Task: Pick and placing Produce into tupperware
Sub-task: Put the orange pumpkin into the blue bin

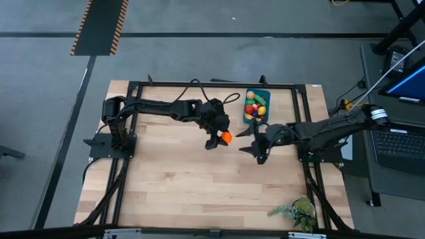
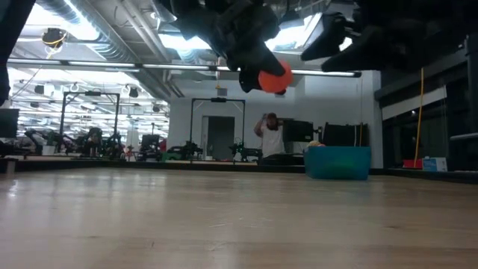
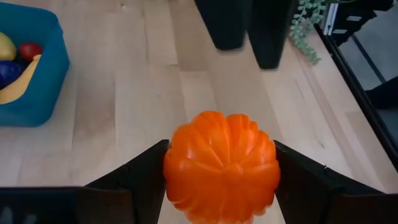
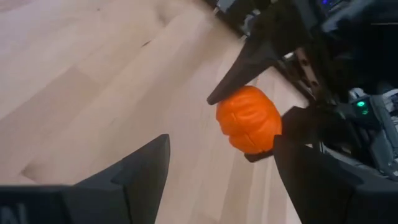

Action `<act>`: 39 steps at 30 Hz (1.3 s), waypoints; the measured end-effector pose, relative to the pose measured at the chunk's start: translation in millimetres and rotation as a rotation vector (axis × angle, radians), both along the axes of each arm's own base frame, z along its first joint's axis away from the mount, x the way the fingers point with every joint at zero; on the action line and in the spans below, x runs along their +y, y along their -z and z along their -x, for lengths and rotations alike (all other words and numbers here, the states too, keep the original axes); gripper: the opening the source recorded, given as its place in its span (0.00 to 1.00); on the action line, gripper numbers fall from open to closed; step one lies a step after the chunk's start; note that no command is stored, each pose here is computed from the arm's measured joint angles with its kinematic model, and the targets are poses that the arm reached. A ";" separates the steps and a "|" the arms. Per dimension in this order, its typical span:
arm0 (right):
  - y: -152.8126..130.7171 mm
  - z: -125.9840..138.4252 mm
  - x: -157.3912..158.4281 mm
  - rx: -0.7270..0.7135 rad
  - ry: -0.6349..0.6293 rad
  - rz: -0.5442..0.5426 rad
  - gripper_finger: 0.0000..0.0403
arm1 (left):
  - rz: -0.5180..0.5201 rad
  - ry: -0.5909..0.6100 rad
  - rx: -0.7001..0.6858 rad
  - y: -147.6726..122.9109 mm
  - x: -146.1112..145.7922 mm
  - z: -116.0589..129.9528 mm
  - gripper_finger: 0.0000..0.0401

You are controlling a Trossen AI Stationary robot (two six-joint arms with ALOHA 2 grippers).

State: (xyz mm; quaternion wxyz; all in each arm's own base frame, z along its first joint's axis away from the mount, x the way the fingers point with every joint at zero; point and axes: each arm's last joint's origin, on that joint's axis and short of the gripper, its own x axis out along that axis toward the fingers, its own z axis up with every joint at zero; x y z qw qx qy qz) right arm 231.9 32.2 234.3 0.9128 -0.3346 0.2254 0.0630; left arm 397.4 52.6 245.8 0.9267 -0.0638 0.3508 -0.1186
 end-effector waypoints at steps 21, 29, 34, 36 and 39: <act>3.7 -50.6 6.5 0.024 -0.032 0.177 0.71 | 0.034 0.041 -0.011 -0.6 -0.7 0.1 0.59; 2.8 -51.3 4.9 0.013 -0.029 0.179 0.71 | 0.052 0.068 -0.044 -3.0 -1.5 -1.6 0.59; 5.0 -52.7 0.9 0.023 -0.015 0.180 0.71 | 0.067 0.088 -0.062 -4.5 -2.4 -2.4 0.59; 6.8 -53.8 -0.5 0.028 -0.010 0.180 0.71 | 0.067 0.088 -0.061 -4.4 -2.4 -2.4 0.59; 9.6 -55.8 -2.0 0.035 -0.005 0.181 0.68 | 0.066 0.091 -0.060 -4.4 -3.7 -2.5 0.59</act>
